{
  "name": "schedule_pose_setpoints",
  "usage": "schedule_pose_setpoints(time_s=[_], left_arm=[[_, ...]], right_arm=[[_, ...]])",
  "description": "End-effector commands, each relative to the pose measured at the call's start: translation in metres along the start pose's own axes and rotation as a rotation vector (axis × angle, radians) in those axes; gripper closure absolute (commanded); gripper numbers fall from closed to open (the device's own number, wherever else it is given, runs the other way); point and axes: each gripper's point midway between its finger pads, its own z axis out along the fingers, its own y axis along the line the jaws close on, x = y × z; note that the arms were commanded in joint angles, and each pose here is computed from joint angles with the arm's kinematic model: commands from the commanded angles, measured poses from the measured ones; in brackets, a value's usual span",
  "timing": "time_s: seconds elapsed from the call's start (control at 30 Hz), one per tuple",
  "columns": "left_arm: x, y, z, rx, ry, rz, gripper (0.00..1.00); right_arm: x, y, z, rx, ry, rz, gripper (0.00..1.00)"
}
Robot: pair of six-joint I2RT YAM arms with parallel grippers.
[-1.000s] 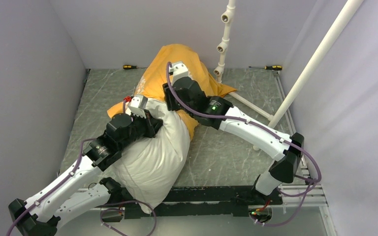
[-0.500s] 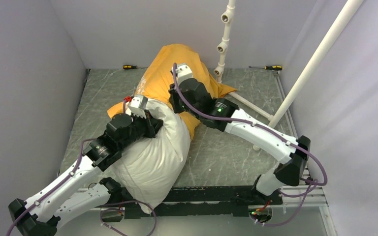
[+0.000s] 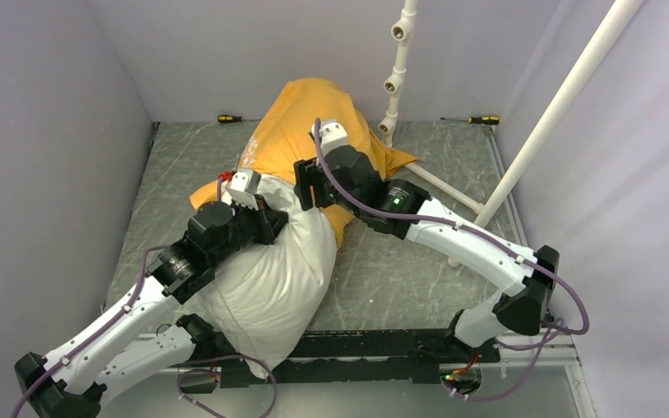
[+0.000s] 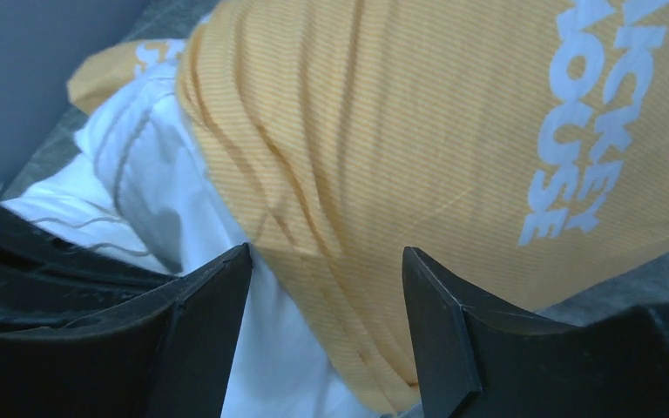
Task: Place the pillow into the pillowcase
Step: Stuff the pillow into the pillowcase.
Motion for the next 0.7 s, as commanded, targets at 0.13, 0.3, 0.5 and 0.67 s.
schedule_pose_setpoints(time_s=[0.13,0.3,0.5,0.67], left_arm=[[0.041,0.007,0.001,-0.014,0.131,-0.028,1.0],[0.039,0.007,0.001,-0.015,0.132,-0.024,1.0],[0.035,0.009,0.002,-0.032,0.117,-0.018,1.0],[0.034,0.011,0.002,-0.04,0.109,-0.016,1.0]], right_arm=[[0.004,-0.012,0.021,0.104,0.017,-0.038,0.34],[-0.025,-0.011,0.027,0.143,-0.053,-0.03,0.67],[-0.058,0.0,0.014,0.093,-0.126,-0.011,0.89],[-0.06,-0.001,-0.007,0.056,-0.16,0.044,0.94]])
